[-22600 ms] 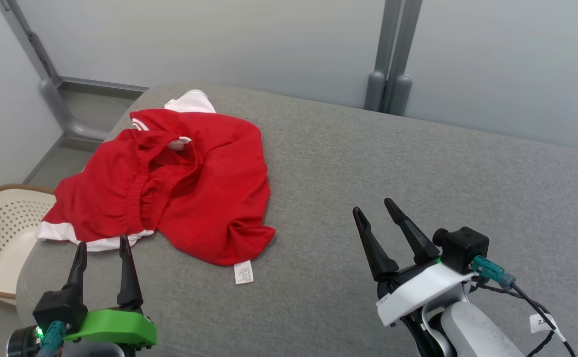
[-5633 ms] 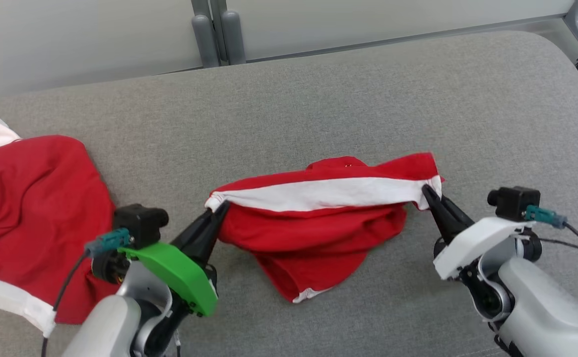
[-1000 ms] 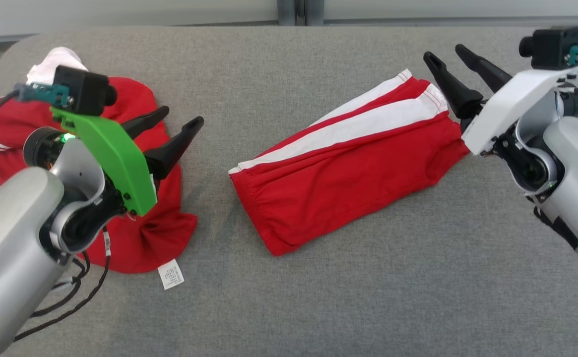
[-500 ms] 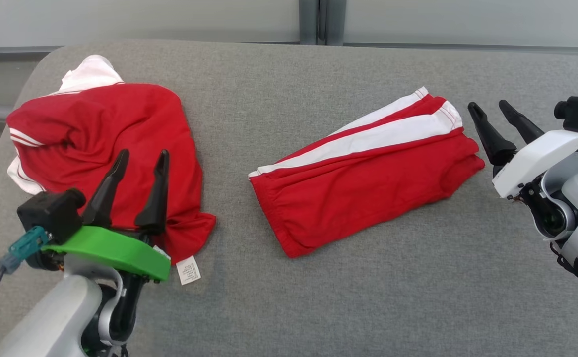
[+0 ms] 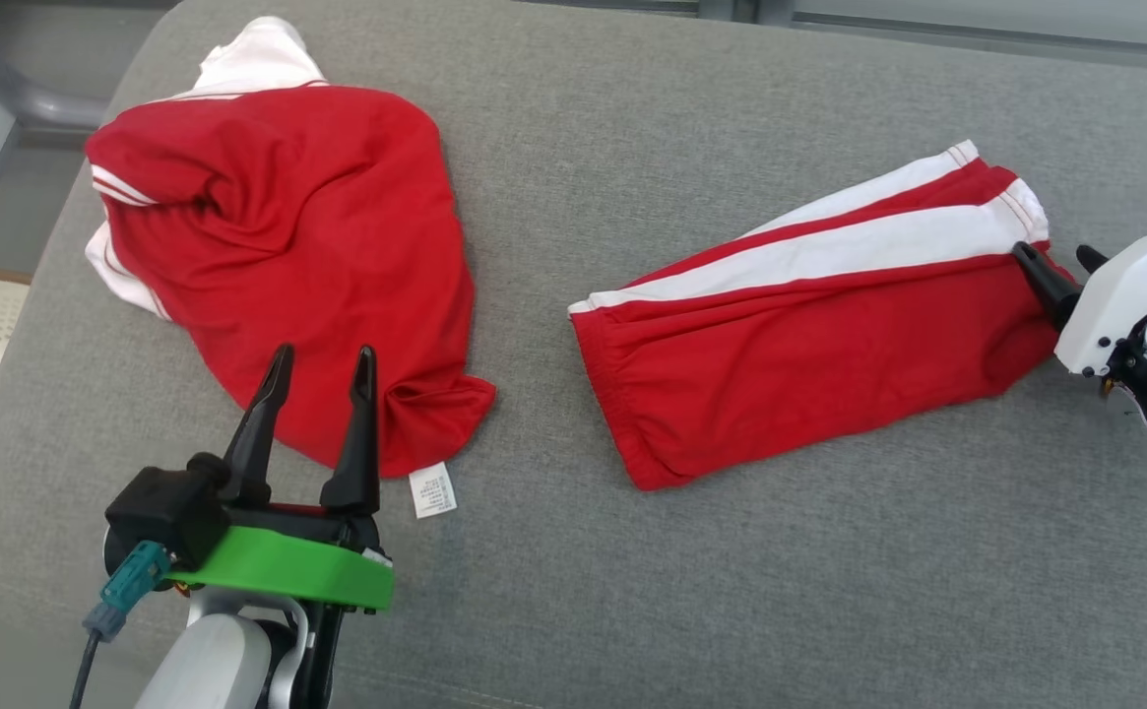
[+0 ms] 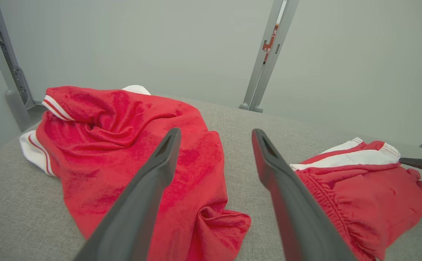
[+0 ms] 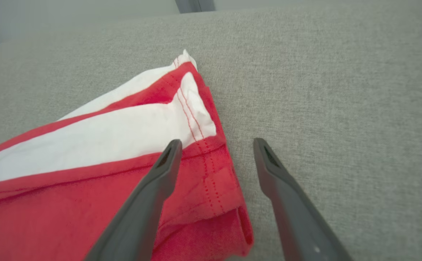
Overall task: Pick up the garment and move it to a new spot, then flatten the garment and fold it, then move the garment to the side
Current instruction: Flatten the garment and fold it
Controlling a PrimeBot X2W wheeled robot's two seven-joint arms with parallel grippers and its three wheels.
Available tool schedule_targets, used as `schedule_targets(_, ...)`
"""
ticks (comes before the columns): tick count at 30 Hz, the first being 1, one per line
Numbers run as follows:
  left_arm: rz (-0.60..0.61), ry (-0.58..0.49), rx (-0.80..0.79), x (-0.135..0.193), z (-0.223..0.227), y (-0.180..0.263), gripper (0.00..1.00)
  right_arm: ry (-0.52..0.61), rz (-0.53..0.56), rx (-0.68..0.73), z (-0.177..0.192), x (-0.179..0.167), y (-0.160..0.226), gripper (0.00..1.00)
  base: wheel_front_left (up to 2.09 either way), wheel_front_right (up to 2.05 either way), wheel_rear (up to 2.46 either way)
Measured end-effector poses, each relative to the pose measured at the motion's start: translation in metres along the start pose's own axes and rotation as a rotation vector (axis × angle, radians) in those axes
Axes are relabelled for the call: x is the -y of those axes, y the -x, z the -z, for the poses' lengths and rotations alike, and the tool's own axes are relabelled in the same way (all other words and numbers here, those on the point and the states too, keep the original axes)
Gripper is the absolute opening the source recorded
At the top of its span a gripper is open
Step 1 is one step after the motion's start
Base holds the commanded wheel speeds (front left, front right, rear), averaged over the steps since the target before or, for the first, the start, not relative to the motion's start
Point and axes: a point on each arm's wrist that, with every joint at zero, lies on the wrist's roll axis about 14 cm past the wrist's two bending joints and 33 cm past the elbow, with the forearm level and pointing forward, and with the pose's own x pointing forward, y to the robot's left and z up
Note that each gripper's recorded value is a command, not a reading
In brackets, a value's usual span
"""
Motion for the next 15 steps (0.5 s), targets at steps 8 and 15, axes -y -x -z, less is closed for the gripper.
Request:
schedule_targets(8,-0.048,-0.007,-0.028,-0.016,0.015,0.009,1.00,-0.107,0.026,-0.223,0.030,-0.001,-0.024,1.00,0.00,0.00,0.00)
schedule_targets(15,-0.062,-0.016,-0.054,-0.022,0.026,0.010,1.00,-0.149,-0.039,-0.200,0.023,-0.024,-0.037,0.00,0.00,0.00,0.00)
